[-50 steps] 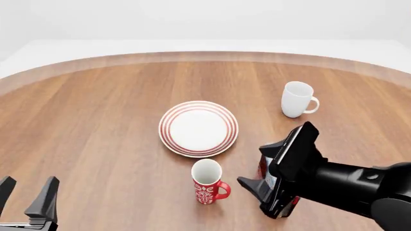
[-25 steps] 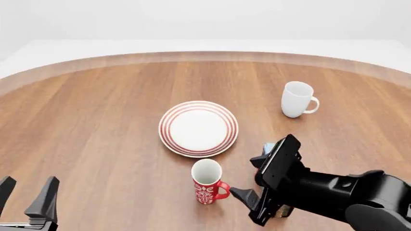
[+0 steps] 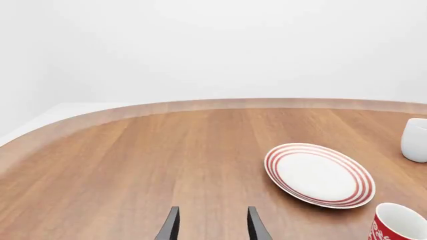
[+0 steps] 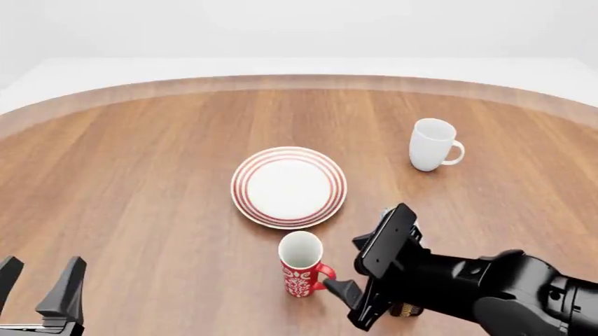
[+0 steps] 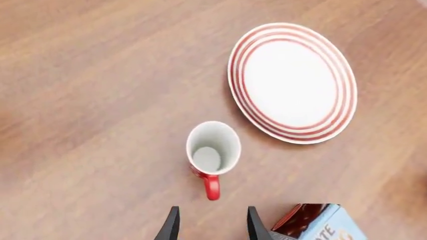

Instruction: Pick up the red mug and put it on the plate

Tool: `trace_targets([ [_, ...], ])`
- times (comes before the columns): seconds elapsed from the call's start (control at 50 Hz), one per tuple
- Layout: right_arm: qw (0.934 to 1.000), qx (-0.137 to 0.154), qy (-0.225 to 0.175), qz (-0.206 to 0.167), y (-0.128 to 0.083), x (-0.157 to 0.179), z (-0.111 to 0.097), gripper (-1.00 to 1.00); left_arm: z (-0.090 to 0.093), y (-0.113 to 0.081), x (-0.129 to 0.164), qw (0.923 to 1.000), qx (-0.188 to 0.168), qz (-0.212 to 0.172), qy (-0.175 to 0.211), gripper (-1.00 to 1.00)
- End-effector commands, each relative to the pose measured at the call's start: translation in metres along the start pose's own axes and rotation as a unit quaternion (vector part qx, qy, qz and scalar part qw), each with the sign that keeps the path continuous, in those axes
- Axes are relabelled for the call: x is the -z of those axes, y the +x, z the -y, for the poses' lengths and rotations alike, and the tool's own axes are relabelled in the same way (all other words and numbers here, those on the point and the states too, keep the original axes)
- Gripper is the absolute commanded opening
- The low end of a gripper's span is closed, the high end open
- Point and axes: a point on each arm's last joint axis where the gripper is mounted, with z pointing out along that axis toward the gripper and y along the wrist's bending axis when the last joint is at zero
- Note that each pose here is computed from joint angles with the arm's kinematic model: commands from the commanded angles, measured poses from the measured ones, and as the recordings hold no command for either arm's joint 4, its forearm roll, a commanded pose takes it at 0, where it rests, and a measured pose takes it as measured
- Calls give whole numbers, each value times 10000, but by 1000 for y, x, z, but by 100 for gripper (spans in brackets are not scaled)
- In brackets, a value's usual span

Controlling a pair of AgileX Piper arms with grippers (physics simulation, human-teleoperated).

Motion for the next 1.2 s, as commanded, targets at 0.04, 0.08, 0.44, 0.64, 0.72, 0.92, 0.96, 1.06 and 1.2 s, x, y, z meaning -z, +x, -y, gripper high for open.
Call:
trace_targets([
  [0.04,9999,-23,-65,-75,2,-12,-4,100,0,0,0,10000,0,0,0,100],
  [0.08,9999,-27,-73,-84,2,-14,-4,100,0,0,0,10000,0,0,0,100],
  [0.44,9998,-125,-91,-128,17,-23,-7,100,0,0,0,10000,0,0,0,100],
  [0.64,9997,-153,-89,-181,20,-30,-7,100,0,0,0,10000,0,0,0,100],
  [0.72,9996,-166,-73,-197,22,-34,-6,100,0,0,0,10000,0,0,0,100],
  [0.92,9995,-204,-50,-234,23,-43,-5,100,0,0,0,10000,0,0,0,100],
  [0.96,9995,-217,-54,-242,24,-44,-5,100,0,0,0,10000,0,0,0,100],
  [1.06,9994,-226,-61,-256,25,-47,-6,100,0,0,0,10000,0,0,0,100],
  [1.2,9993,-249,-78,-266,25,-53,-7,100,0,0,0,10000,0,0,0,100],
])
